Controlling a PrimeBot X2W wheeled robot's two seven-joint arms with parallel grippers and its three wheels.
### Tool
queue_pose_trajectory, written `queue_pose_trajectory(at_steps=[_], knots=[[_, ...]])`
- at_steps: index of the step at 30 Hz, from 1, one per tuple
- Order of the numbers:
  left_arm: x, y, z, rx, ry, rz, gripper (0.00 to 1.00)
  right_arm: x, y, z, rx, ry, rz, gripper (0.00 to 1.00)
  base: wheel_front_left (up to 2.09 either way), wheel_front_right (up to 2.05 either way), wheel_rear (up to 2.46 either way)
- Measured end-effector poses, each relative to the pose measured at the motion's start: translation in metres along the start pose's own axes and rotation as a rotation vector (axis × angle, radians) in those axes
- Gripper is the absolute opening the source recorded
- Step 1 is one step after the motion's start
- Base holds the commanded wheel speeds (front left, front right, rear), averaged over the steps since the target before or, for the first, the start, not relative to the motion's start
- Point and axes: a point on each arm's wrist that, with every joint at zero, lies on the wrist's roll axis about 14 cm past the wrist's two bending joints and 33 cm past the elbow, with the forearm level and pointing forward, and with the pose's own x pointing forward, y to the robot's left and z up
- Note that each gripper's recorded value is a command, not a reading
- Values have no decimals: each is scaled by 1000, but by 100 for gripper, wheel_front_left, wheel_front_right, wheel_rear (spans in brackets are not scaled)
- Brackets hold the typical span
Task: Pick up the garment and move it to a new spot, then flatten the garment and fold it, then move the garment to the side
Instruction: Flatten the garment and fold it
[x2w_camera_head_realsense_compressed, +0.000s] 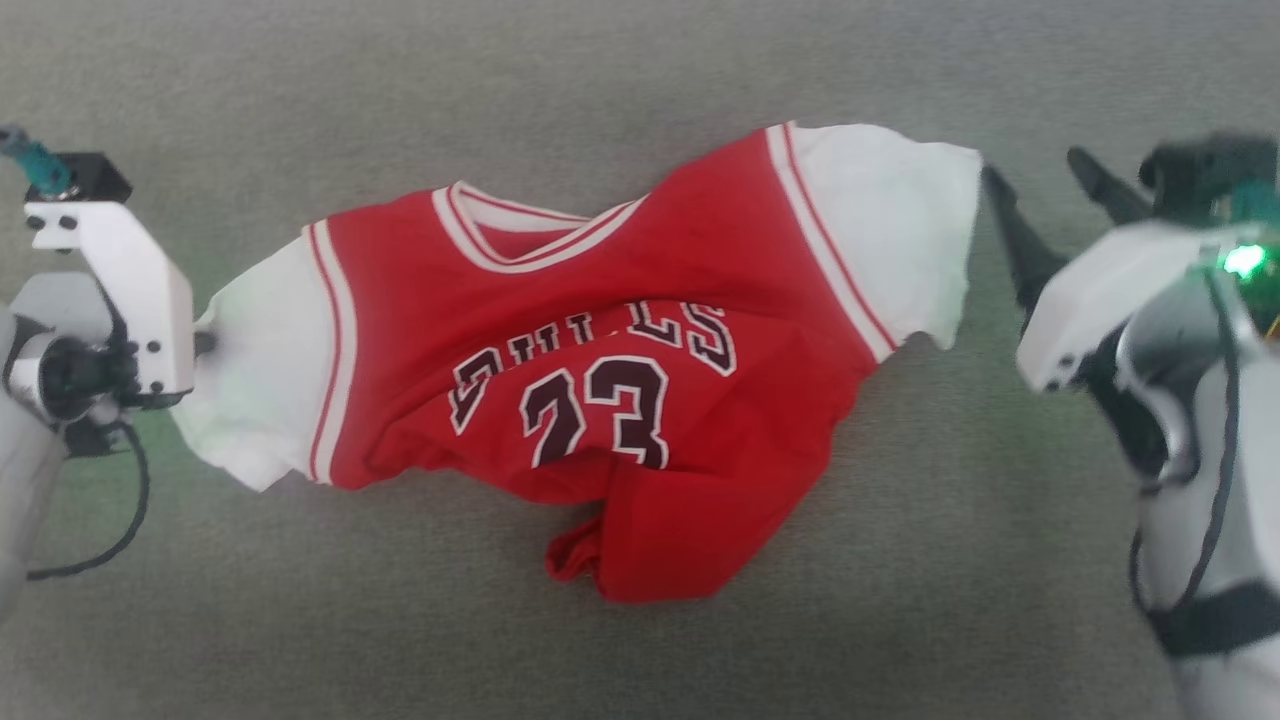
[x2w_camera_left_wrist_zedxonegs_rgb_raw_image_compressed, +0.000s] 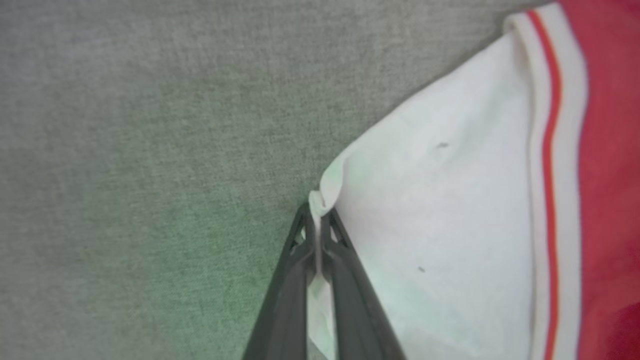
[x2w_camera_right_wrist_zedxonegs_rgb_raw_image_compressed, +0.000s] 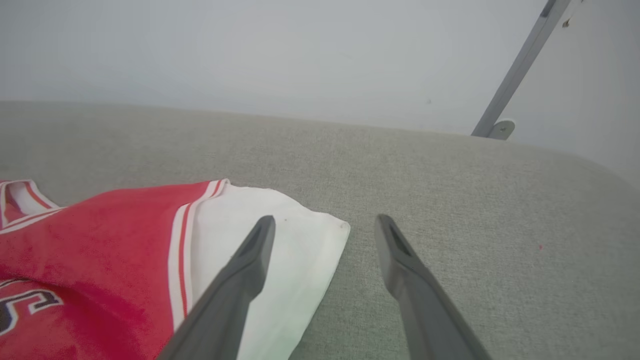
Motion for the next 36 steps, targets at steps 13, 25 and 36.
queue_pose_trajectory(at_steps=[13,25,36], knots=[[6,5,6,-21,-43,-15,0,60,-5,-53,-30,484,13,100,0,0,0],[8,10,10,-56,-87,-12,0,67,2,-80,57,709,18,0,0,0,0],[-75,14,69,-1,-342,48,0,51,18,10,23,424,76,0,0,0,0]])
